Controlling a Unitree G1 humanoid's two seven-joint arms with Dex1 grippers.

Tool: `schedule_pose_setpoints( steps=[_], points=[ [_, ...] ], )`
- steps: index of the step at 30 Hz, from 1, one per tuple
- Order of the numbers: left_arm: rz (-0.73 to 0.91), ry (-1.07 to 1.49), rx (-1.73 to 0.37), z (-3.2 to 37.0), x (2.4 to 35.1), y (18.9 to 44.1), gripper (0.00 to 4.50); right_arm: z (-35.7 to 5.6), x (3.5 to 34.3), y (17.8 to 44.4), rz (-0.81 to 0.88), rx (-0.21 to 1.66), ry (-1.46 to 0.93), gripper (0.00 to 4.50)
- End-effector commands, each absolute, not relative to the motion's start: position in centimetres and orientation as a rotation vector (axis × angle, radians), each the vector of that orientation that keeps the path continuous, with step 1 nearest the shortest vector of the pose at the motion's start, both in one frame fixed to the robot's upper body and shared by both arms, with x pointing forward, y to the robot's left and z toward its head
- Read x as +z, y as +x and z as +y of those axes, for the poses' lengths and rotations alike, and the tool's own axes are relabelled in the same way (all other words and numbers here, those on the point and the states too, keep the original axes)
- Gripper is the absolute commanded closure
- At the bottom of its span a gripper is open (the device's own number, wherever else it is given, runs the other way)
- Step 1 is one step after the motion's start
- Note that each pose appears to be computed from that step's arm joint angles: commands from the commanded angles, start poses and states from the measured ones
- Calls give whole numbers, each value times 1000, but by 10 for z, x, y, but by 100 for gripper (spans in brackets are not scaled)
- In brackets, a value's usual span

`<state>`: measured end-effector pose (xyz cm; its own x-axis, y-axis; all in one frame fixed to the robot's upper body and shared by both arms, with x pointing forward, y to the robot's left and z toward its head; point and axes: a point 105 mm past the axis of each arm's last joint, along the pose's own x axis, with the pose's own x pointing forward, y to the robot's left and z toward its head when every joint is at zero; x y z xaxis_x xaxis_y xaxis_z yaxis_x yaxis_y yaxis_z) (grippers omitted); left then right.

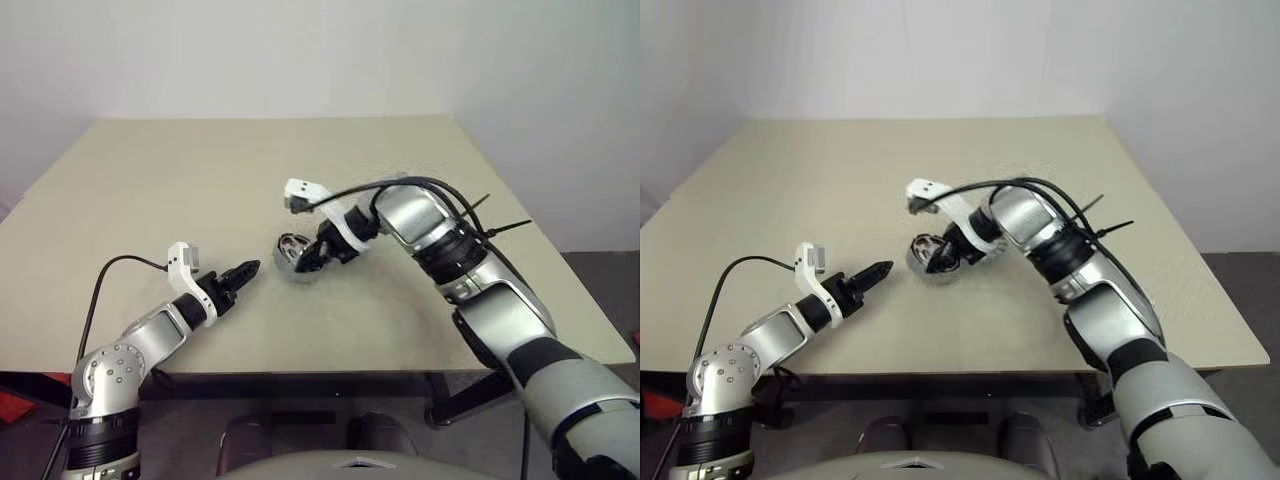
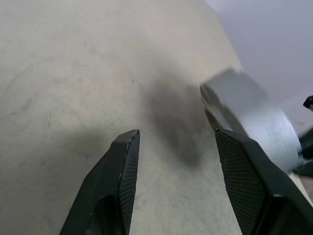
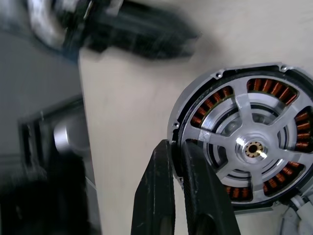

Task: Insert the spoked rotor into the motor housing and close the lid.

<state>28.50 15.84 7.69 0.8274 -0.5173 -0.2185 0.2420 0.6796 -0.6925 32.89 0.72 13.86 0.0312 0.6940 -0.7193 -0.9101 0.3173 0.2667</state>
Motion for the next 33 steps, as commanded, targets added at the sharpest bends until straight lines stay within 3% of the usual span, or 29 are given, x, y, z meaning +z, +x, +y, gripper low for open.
schedule_pose_setpoints(
  steps=[1, 16, 25, 33],
  points=[
    [360, -684, -454, 159, 92, 284, 191, 12, 149, 345, 872, 1109, -254, 449],
    [328, -661, -394, 185, 100, 281, 191, 43, 139, 335, 889, 1030, -207, 449],
    [325, -657, -398, 183, 102, 282, 191, 48, 119, 348, 882, 937, -203, 449],
    [320, -651, -392, 185, 103, 282, 191, 47, 112, 356, 866, 872, -222, 198]
  ],
)
